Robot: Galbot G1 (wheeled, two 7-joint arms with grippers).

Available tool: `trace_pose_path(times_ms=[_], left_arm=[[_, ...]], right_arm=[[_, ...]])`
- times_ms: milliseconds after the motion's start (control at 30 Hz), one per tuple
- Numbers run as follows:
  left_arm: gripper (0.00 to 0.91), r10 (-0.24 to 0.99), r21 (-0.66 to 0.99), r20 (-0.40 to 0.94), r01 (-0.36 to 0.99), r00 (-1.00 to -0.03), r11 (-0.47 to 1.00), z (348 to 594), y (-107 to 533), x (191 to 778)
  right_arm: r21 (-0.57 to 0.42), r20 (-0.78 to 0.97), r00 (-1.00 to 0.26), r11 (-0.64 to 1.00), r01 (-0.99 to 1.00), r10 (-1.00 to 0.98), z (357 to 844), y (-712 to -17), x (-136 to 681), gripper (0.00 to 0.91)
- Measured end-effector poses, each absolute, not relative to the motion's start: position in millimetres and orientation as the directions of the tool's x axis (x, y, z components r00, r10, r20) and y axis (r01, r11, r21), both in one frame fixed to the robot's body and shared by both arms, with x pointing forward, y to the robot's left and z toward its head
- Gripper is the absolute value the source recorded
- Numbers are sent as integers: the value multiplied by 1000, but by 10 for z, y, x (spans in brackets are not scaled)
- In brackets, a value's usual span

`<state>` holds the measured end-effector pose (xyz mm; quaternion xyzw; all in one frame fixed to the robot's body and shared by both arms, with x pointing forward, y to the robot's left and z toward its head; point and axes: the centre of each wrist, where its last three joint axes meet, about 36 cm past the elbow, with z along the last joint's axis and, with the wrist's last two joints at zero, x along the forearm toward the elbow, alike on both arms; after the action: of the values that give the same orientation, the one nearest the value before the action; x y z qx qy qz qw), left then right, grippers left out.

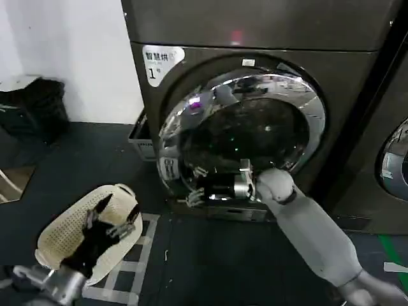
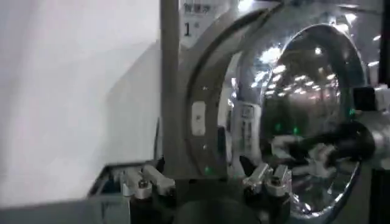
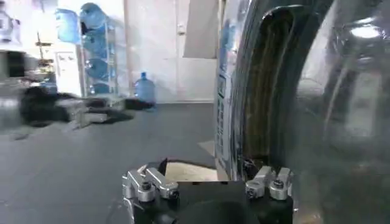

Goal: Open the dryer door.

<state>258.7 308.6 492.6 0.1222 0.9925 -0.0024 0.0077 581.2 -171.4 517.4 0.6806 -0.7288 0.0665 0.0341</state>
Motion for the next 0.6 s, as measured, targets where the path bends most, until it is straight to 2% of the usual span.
trace_pose_path(times_ms=[167,600], left_arm=[[907,326,31,-68,325,-943,945,4836,3301,2937],[907,403,67,-62,399,-913,914,4764,3668,3771]], right_arm=[[-45,148,-9,2,-999,-989,5193,-1910,5668,907],[-61,149,161,-171,-983,-976,5195,-2536,5256,907]])
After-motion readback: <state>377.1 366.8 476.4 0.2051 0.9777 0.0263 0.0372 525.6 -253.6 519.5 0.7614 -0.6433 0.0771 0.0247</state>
